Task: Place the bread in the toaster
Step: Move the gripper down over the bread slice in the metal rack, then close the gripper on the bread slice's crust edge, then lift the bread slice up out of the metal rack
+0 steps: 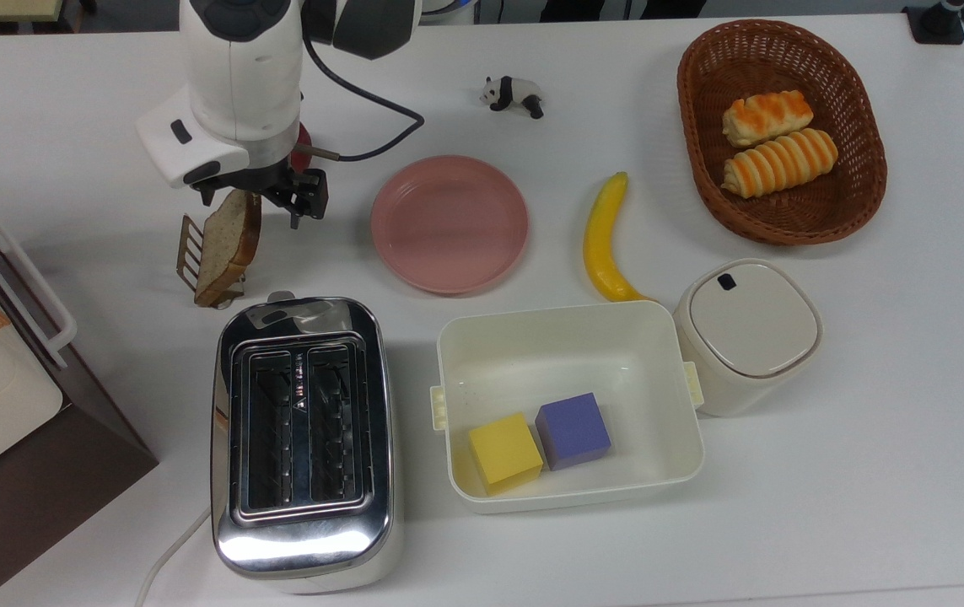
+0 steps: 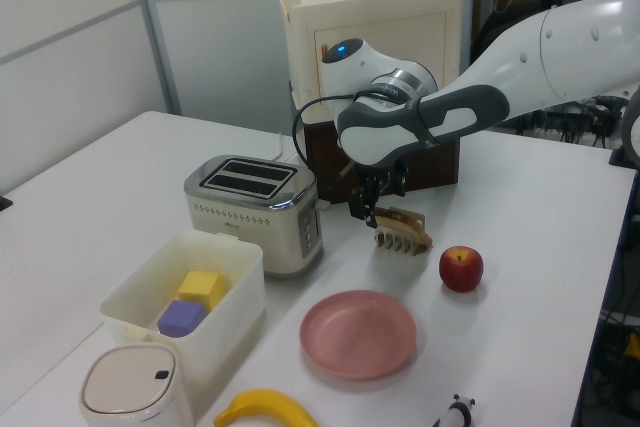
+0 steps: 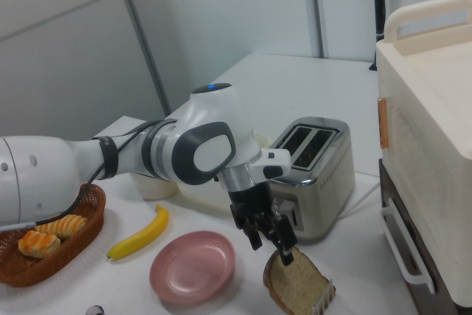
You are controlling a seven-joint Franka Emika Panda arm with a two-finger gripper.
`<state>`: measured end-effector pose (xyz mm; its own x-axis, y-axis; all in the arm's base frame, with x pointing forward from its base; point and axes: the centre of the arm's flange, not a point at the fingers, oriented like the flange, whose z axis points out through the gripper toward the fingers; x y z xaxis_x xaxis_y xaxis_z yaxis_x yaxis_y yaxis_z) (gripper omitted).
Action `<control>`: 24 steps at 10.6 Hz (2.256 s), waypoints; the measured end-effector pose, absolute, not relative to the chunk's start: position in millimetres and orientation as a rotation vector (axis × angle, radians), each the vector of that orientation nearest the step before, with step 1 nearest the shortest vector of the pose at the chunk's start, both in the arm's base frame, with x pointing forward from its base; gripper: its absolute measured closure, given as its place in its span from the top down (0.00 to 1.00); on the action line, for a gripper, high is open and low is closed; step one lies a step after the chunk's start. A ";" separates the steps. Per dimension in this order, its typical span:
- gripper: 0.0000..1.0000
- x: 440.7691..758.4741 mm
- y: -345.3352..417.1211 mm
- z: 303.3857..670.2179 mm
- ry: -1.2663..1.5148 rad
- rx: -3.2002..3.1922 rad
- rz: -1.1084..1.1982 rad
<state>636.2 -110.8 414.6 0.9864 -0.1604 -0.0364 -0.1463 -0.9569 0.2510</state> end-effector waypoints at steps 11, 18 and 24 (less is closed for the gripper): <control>0.14 638.5 -117.5 390.6 -0.209 2.853 -0.136; 0.13 650.7 -119.6 431.3 -0.277 2.845 -0.010; 0.13 659.2 -94.6 533.4 -0.388 2.826 0.279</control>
<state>659.2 -94.6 533.4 0.9456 -0.2352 0.2250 -0.2882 -0.9263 0.2428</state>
